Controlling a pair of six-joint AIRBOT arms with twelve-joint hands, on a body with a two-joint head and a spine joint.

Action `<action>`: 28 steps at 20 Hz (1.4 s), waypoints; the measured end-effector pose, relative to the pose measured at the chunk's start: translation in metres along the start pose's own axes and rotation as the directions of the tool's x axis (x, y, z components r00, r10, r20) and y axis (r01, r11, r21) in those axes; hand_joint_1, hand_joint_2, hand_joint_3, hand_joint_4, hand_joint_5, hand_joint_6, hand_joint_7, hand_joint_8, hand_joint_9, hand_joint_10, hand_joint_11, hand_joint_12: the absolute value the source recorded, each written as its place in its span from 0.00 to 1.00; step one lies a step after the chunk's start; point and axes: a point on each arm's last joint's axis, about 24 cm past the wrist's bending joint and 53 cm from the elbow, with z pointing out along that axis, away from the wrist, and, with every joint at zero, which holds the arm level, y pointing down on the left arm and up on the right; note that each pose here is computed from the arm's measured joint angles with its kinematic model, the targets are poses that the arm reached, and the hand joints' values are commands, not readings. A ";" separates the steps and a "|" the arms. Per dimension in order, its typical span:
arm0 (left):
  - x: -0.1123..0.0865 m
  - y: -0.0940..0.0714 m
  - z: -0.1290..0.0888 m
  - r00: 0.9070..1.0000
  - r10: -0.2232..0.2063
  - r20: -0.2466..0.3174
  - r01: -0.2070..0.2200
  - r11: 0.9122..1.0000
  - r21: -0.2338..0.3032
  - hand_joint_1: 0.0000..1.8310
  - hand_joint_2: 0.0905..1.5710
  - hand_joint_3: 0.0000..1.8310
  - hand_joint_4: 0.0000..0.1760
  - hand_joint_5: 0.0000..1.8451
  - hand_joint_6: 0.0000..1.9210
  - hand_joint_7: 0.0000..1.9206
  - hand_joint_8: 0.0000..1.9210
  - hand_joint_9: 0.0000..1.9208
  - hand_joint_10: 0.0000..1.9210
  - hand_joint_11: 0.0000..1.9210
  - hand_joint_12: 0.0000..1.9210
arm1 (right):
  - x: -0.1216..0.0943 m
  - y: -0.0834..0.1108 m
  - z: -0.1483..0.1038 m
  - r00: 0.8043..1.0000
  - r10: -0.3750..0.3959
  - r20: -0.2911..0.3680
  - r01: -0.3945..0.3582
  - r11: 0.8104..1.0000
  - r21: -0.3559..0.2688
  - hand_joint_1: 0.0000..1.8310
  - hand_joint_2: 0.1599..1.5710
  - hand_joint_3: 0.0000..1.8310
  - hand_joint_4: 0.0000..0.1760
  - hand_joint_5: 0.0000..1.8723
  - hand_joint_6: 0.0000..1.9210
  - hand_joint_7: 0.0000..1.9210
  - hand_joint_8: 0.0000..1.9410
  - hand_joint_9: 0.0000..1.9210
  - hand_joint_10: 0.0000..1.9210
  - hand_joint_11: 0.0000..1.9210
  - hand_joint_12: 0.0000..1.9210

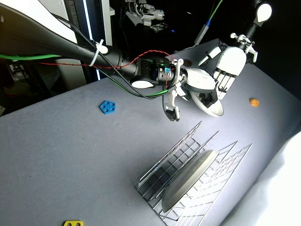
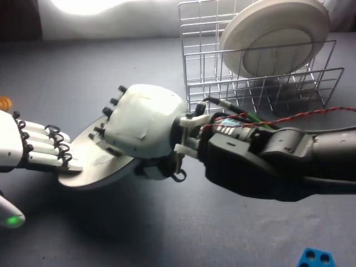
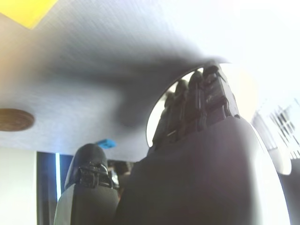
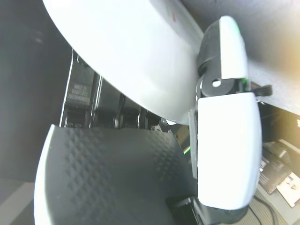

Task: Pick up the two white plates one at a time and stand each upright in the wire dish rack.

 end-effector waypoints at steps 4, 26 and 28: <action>-0.022 -0.004 -0.006 0.998 0.017 0.054 -0.017 1.000 0.005 0.00 0.73 0.00 0.00 0.01 0.00 0.00 0.00 0.00 0.00 0.00 0.00 | -0.009 0.000 -0.012 1.000 0.006 0.004 -0.006 1.000 0.000 0.67 0.67 0.00 0.10 0.52 0.55 0.55 0.45 0.60 0.18 0.41 0.61; -0.083 -0.013 -0.048 0.975 0.057 0.216 -0.057 0.998 -0.006 0.00 0.73 0.00 0.00 0.01 0.00 0.01 0.00 0.00 0.00 0.00 0.00 | -0.139 0.015 -0.081 0.913 0.397 0.096 -0.401 0.916 0.023 0.67 0.67 0.00 0.13 0.51 0.54 0.54 0.48 0.60 0.18 0.39 0.64; -0.082 -0.013 -0.048 0.975 0.057 0.215 -0.058 0.998 -0.006 0.00 0.73 0.00 0.00 0.01 0.00 0.01 0.00 0.00 0.00 0.00 0.00 | -0.150 0.014 -0.083 0.884 0.457 0.093 -0.461 0.887 0.022 0.66 0.68 0.00 0.13 0.51 0.55 0.52 0.50 0.59 0.19 0.37 0.65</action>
